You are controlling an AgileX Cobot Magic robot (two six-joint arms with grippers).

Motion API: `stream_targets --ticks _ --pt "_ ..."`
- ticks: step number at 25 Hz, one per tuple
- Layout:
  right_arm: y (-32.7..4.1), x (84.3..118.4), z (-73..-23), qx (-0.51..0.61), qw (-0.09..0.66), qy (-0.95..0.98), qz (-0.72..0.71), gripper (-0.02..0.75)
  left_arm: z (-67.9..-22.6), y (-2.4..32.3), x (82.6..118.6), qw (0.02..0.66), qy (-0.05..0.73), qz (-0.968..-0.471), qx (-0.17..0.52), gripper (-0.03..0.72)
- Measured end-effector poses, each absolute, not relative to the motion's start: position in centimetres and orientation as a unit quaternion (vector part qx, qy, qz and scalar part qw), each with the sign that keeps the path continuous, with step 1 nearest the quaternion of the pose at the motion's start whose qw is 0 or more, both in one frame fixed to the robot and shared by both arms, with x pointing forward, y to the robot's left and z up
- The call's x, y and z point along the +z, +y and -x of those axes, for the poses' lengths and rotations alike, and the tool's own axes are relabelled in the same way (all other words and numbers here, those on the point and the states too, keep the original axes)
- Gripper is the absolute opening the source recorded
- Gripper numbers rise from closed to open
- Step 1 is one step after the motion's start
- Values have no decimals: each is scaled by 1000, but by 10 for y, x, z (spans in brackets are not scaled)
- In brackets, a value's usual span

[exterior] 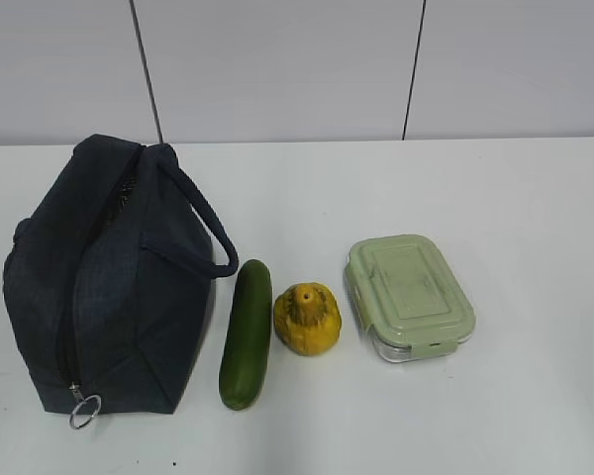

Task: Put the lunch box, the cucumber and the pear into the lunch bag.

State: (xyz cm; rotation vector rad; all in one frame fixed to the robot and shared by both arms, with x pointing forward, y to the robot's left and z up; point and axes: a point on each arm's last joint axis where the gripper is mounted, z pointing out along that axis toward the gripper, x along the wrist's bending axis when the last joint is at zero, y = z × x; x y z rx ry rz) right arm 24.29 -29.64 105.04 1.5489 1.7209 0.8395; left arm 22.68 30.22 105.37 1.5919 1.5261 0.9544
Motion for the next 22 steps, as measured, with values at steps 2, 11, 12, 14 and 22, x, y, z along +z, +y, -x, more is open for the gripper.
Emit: stream_targets --ticks 2,11,12,14,22 --pt "-296 1057 -255 327 331 654 -597 483 -227 302 1054 361 592 -618 370 238" --pt "-288 1073 -333 354 261 634 -637 550 -227 302 1054 361 592 -618 370 238" --pt "-287 1075 -342 356 253 631 -641 550 -227 302 1054 361 592 -618 370 238" --pt "-286 1079 -365 354 237 628 -652 550 -227 302 1054 361 592 -618 370 238" --pt "-272 1089 -464 341 137 668 -647 510 -227 302 1054 361 592 -618 370 238"
